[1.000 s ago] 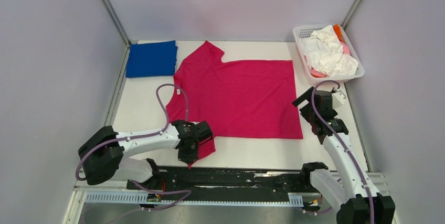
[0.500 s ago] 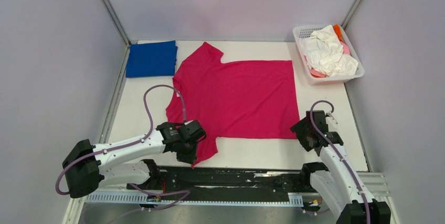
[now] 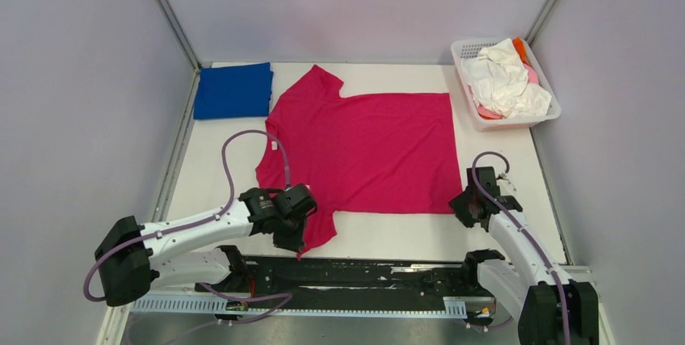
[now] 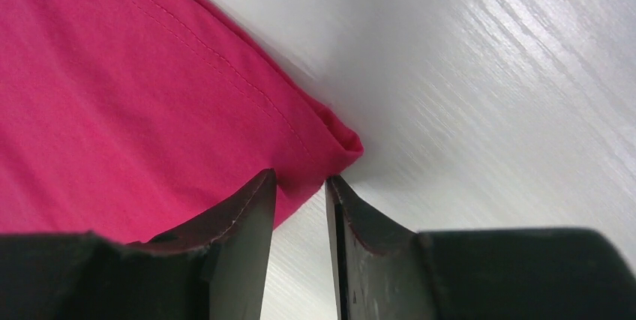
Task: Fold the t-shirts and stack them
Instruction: Grab the side of the flattened tshirt closest away from the robot with both arms, then fold the flattened tshirt in 1/3 of the way, then grab the side of the flattened tshirt furthest away from the robot with both arms
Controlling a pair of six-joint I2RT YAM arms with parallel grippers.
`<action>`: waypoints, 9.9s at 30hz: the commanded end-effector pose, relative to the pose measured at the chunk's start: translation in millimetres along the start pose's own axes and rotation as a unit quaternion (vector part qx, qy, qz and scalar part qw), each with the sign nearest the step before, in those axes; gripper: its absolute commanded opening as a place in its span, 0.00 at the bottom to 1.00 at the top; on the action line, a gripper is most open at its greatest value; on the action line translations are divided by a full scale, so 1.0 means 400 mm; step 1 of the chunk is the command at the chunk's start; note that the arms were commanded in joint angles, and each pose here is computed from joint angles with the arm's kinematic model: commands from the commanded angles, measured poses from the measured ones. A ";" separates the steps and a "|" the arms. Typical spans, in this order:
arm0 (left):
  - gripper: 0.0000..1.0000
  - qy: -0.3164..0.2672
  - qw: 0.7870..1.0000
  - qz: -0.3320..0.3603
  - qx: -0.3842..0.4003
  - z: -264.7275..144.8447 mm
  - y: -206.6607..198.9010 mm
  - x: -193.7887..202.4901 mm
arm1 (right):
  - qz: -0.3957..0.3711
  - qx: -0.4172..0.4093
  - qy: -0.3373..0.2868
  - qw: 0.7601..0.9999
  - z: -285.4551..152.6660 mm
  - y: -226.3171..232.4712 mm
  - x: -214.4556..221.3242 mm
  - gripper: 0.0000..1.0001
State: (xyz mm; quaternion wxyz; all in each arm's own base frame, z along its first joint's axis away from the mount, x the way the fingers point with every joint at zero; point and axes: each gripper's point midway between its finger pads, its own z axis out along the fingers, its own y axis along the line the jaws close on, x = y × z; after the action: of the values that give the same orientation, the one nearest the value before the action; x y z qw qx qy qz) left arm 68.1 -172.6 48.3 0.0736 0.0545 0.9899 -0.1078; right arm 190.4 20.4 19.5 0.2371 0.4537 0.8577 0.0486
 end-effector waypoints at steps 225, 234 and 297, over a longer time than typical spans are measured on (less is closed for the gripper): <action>0.79 -0.286 0.948 -0.064 -0.128 0.142 0.140 -1.295 | -0.143 -0.179 -0.096 0.969 -0.047 0.399 -0.285 1.00; 0.65 -0.262 0.954 -0.079 -0.126 0.176 0.143 -1.265 | -0.149 -0.188 -0.081 0.967 -0.043 0.405 -0.270 1.00; 0.00 -0.269 0.956 -0.059 -0.100 -0.092 0.070 -0.940 | -0.235 0.139 -0.099 0.957 0.259 0.452 -0.381 0.40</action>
State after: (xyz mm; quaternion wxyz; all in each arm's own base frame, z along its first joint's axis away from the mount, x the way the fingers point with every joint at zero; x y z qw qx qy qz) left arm 439.2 -165.1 106.0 0.2972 -0.0455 0.9537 0.0007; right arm 450.1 -6.9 28.5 0.2553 0.2653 0.9156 -0.1615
